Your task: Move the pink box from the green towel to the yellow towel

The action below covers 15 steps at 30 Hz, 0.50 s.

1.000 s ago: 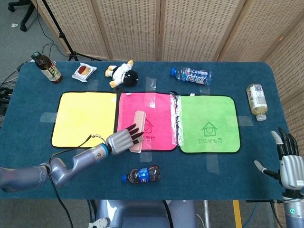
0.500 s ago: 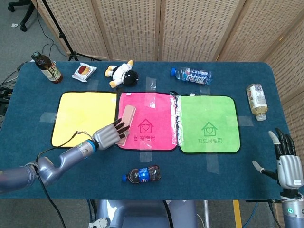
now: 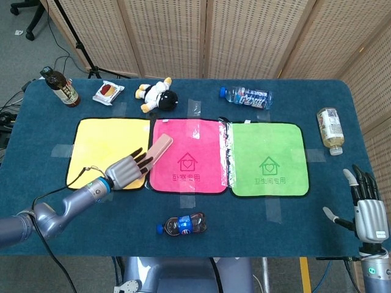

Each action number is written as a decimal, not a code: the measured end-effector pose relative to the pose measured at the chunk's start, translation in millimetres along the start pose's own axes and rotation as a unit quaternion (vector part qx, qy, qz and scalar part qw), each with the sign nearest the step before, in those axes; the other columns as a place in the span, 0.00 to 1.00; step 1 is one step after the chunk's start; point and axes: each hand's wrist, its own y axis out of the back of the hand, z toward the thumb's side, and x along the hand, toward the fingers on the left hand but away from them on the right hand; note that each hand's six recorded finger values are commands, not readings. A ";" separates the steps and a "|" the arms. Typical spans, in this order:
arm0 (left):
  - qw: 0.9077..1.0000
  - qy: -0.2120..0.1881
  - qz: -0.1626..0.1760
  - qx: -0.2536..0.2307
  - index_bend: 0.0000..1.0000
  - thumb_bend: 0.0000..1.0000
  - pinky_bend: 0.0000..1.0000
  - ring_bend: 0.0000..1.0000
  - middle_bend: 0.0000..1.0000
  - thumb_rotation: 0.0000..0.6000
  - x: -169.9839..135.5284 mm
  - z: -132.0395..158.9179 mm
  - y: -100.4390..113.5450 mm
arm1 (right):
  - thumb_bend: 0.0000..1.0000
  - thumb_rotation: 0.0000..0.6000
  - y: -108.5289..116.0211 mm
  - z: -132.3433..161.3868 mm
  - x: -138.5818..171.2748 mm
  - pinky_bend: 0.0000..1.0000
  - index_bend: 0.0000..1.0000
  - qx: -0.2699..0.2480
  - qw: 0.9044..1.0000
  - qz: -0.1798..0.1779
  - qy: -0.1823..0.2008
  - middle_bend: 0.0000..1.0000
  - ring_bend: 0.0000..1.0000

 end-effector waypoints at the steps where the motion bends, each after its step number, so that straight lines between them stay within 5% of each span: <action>1: 1.000 0.004 -0.006 -0.001 0.00 0.93 0.00 0.00 0.00 1.00 -0.8 -2.6 -4.4 | 0.16 1.00 -0.3 0.2 0.2 0.00 0.03 0.001 1.000 0.001 0.000 0.00 0.00; 15: 0.998 0.047 -0.047 -0.007 0.00 0.93 0.00 0.00 0.00 1.00 -22.7 -34.2 -42.8 | 0.16 1.00 -5.6 2.2 0.6 0.00 0.03 0.006 1.000 0.008 0.000 0.00 0.00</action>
